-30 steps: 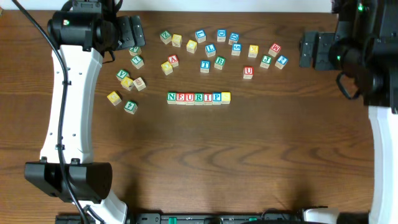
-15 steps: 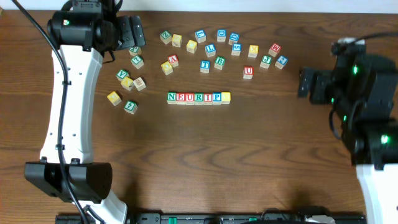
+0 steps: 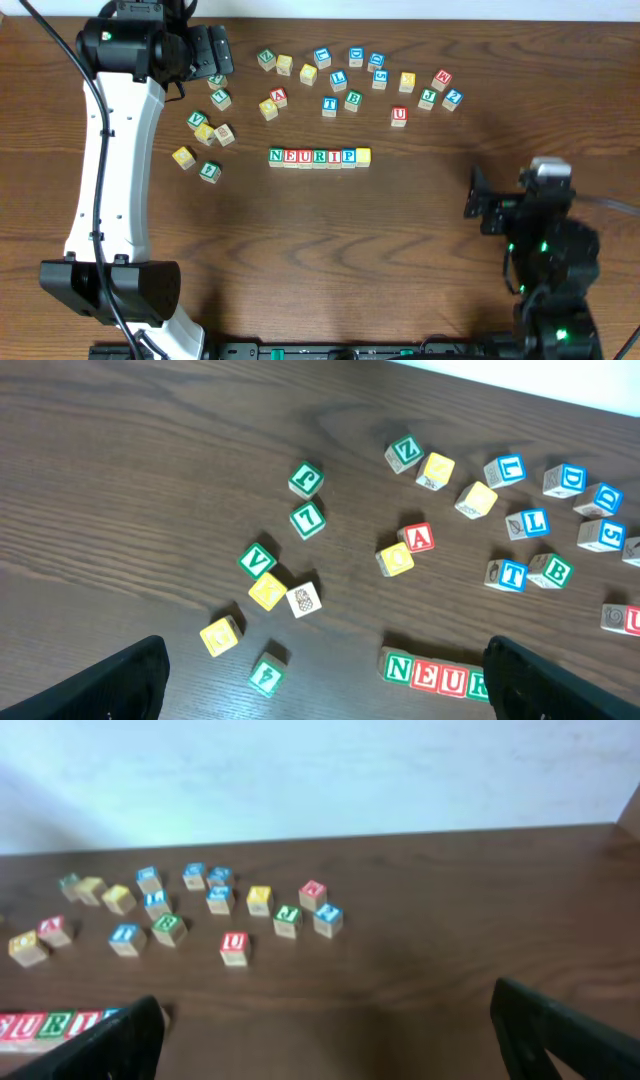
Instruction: Spell out NEURIPS
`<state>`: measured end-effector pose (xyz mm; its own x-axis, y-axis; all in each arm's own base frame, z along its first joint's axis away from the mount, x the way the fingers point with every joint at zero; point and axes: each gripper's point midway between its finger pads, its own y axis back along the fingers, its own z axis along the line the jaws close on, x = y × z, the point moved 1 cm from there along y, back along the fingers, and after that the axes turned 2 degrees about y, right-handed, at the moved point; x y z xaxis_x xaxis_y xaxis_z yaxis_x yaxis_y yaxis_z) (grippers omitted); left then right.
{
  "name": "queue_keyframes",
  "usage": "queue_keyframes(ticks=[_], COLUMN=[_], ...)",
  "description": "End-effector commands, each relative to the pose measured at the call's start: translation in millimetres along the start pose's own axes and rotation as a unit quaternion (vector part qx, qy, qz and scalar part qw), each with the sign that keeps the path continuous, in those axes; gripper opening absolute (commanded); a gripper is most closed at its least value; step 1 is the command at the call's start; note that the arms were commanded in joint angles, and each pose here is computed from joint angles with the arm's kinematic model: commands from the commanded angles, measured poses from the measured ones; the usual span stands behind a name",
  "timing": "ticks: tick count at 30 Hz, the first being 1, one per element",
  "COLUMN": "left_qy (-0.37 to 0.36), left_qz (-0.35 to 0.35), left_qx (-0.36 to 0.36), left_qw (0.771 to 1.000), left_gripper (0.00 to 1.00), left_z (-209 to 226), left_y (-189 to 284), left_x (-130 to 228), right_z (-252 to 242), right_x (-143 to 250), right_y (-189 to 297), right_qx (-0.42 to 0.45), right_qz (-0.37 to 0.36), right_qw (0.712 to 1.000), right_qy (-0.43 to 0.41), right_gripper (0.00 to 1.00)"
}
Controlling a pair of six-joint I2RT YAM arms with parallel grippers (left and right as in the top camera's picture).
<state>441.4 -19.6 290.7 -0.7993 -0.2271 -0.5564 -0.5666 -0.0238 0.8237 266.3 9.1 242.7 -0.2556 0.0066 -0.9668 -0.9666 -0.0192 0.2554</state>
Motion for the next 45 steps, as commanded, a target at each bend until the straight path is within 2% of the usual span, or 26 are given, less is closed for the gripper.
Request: queue_keyframes(ticks=[1,11,23,45], left_qy=[-0.001,-0.001,-0.001,-0.001], left_qz=[-0.003,-0.003,-0.003,-0.003], left_qx=[-0.007,-0.007,-0.007,-0.007], left_qw=[1.000,1.000,1.000,1.000], left_gripper=[0.99,0.99,0.99,0.99], left_z=[4,4,4,4], left_y=[0,0,0,0], left_x=[-3,-3,-3,-3], right_z=[-1,-1,5,7], right_x=[21,63,87,90], right_y=[6,11,8,8], right_qx=[-0.001,-0.006,-0.019,-0.023], right_qz=[-0.015,-0.055,-0.069,-0.093], right_qw=[1.000,0.998,0.997,0.995], right_qy=[0.002,-0.004,-0.002,-0.002], right_gripper=[0.99,0.99,0.99,0.99])
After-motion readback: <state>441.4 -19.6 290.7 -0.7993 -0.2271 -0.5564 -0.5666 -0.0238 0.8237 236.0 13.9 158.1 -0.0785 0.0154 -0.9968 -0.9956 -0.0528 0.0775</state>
